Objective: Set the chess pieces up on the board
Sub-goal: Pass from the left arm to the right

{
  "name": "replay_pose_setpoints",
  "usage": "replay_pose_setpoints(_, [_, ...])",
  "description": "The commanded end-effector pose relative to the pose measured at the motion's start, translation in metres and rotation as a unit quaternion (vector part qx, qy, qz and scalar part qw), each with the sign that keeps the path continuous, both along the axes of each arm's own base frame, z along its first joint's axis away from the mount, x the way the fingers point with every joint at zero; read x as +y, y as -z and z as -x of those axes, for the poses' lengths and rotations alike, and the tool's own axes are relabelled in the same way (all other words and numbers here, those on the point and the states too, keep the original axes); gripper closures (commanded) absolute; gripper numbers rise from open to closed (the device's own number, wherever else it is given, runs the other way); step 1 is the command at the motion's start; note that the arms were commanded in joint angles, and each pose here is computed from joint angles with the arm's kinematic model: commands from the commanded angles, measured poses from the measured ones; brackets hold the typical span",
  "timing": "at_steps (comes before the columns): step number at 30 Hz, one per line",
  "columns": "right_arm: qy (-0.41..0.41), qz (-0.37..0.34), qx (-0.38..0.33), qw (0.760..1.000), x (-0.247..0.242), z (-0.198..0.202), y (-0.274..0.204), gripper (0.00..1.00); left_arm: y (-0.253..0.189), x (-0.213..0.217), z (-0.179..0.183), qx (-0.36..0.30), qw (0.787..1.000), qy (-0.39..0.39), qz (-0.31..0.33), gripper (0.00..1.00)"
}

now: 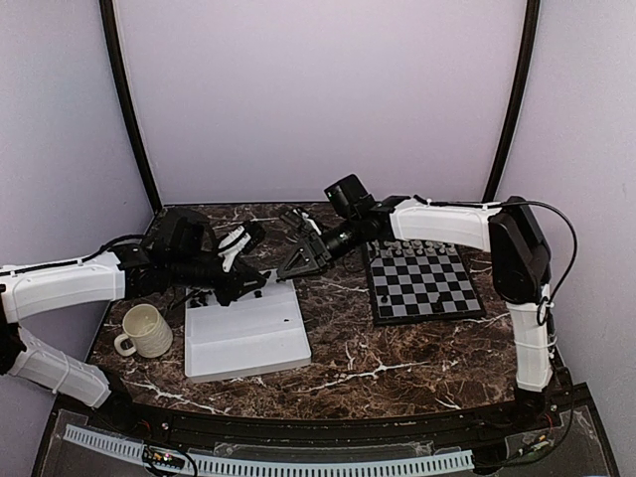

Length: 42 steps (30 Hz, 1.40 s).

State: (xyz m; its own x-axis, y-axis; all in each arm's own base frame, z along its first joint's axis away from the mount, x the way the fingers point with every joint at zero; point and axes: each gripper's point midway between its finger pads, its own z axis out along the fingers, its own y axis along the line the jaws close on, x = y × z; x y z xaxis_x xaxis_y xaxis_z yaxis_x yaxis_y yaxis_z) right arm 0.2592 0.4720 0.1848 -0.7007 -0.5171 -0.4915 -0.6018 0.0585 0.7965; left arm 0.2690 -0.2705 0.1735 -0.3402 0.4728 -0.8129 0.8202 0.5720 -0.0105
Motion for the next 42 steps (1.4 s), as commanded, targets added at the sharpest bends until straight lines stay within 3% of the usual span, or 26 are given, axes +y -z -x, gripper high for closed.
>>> replay_pose_setpoints(1, [-0.018,-0.045,0.047,0.998,0.013,0.007,-0.02,0.61,-0.009,-0.008,0.004,-0.017,0.999,0.022,0.015,0.89])
replay_pose_setpoints(20, [-0.017,-0.041,0.084,0.995,0.032,0.007,-0.007,0.78,-0.007,-0.014,0.011,-0.013,0.999,0.04,0.016,0.88])
replay_pose_setpoints(29, [-0.023,-0.049,0.094,0.994,0.033,0.011,-0.008,1.0,-0.003,-0.013,0.009,-0.014,0.999,0.031,0.007,0.87])
replay_pose_setpoints(31, [-0.025,-0.051,0.083,0.995,0.032,0.011,-0.011,1.0,0.001,-0.011,0.006,-0.009,1.0,0.022,0.001,0.81])
replay_pose_setpoints(33, [-0.025,-0.047,0.057,0.997,0.029,0.009,-0.012,1.0,-0.001,-0.011,0.005,-0.011,1.0,0.018,0.001,0.68])
replay_pose_setpoints(35, [-0.014,-0.024,-0.004,1.0,0.021,0.002,-0.008,1.0,-0.006,-0.008,0.003,-0.023,1.0,0.007,0.004,0.55])
replay_pose_setpoints(36, [-0.007,-0.002,-0.047,0.999,0.014,-0.003,-0.004,1.0,-0.008,-0.002,-0.002,-0.035,0.999,-0.012,-0.001,0.53])
replay_pose_setpoints(38, [0.003,0.045,-0.144,0.989,-0.003,-0.013,0.001,1.0,-0.021,0.025,-0.025,-0.081,0.991,-0.105,-0.022,0.49])
replay_pose_setpoints(42, [0.017,0.135,-0.282,0.95,-0.053,-0.024,0.016,1.0,-0.071,0.079,-0.05,-0.165,0.952,-0.257,-0.029,0.26])
